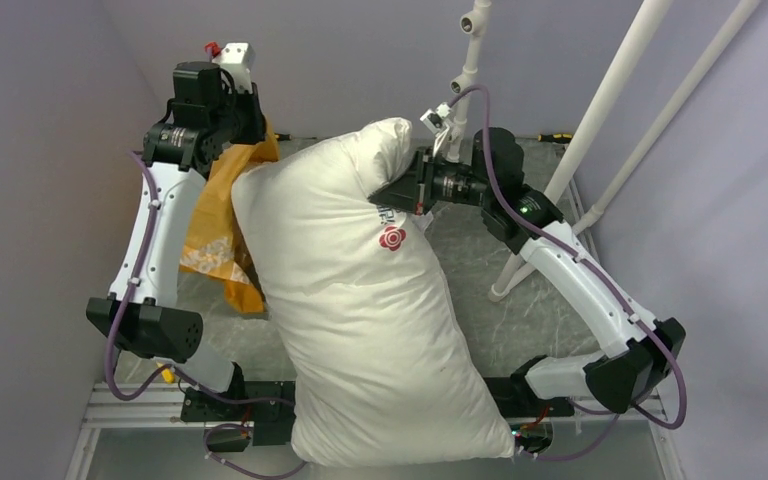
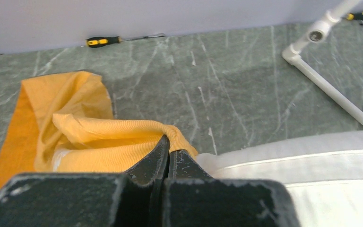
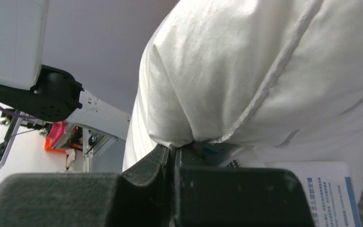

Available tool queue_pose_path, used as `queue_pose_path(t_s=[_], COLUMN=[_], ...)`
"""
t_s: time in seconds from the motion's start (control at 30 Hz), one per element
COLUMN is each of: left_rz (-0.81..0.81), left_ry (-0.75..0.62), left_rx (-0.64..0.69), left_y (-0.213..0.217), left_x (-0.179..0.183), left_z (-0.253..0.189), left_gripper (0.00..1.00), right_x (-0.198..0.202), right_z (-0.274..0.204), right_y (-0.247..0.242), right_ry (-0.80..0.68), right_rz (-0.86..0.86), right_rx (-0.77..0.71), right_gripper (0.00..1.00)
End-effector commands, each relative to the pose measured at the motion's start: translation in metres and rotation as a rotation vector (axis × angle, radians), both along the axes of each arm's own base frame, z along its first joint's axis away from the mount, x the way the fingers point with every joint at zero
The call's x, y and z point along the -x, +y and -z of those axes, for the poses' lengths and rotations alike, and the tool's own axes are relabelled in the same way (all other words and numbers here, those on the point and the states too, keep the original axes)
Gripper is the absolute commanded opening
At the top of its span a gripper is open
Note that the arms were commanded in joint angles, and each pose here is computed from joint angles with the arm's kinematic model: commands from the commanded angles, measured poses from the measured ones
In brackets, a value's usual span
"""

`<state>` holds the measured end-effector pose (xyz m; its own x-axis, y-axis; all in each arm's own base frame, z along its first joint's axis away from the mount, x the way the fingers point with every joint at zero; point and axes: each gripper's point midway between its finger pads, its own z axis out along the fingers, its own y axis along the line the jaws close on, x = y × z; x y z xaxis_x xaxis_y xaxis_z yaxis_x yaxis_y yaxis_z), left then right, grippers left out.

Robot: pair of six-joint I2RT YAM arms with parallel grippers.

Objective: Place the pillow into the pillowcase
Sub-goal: Stuff the pillow into the pillowcase.

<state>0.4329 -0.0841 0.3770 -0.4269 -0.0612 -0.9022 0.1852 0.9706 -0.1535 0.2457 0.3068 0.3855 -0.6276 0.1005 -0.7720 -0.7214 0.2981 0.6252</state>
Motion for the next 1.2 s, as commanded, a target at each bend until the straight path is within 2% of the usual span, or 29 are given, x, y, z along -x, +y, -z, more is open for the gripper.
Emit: queue_pose_path(t_s=[0.0,0.17,0.27,0.43,0.57,0.67,0.83,0.97,1.03,1.17], left_rz=[0.138,0.138,0.183,0.243,0.305,0.311,0.237,0.209,0.22,0.21], left_ry=[-0.143,-0.157,-0.191,-0.215,-0.182,-0.154,-0.151,-0.062,-0.008,0.073], left_rx=[0.071,0.129,0.187,0.264,0.326,0.324,0.267,0.27,0.288,0.269], left_y=[-0.028,-0.034,-0.042,-0.05,-0.061,-0.062,-0.05,-0.05,-0.055,-0.054], left_x=[0.027,0.05,0.072,0.109,0.125,0.128,0.116,0.104,0.102,0.102], left_z=[-0.061,-0.077,-0.092,-0.115,-0.119,-0.114,-0.095,-0.067,-0.055,-0.031], left_gripper=[0.0,0.0,0.0,0.0,0.0,0.0,0.0,0.0,0.0,0.0], right_x=[0.044,0.012,-0.002,-0.011,-0.012,-0.008,0.019,0.033,0.036,0.024], right_z=[-0.032,-0.011,0.0,0.017,0.02,0.021,0.021,0.005,-0.001,-0.005], right_y=[0.024,0.025,0.028,0.043,0.055,0.057,0.059,0.051,0.047,0.029], right_ry=[-0.054,-0.015,0.018,0.049,0.027,0.011,-0.023,-0.094,-0.137,-0.215], right_rz=[-0.222,-0.035,0.026,0.01,0.016,0.009,-0.149,-0.163,-0.136,0.035], right_rx=[-0.082,-0.027,-0.041,-0.033,0.005,0.005,0.004,-0.024,-0.029,-0.006], right_gripper=[0.0,0.0,0.0,0.0,0.0,0.0,0.0,0.0,0.0,0.0])
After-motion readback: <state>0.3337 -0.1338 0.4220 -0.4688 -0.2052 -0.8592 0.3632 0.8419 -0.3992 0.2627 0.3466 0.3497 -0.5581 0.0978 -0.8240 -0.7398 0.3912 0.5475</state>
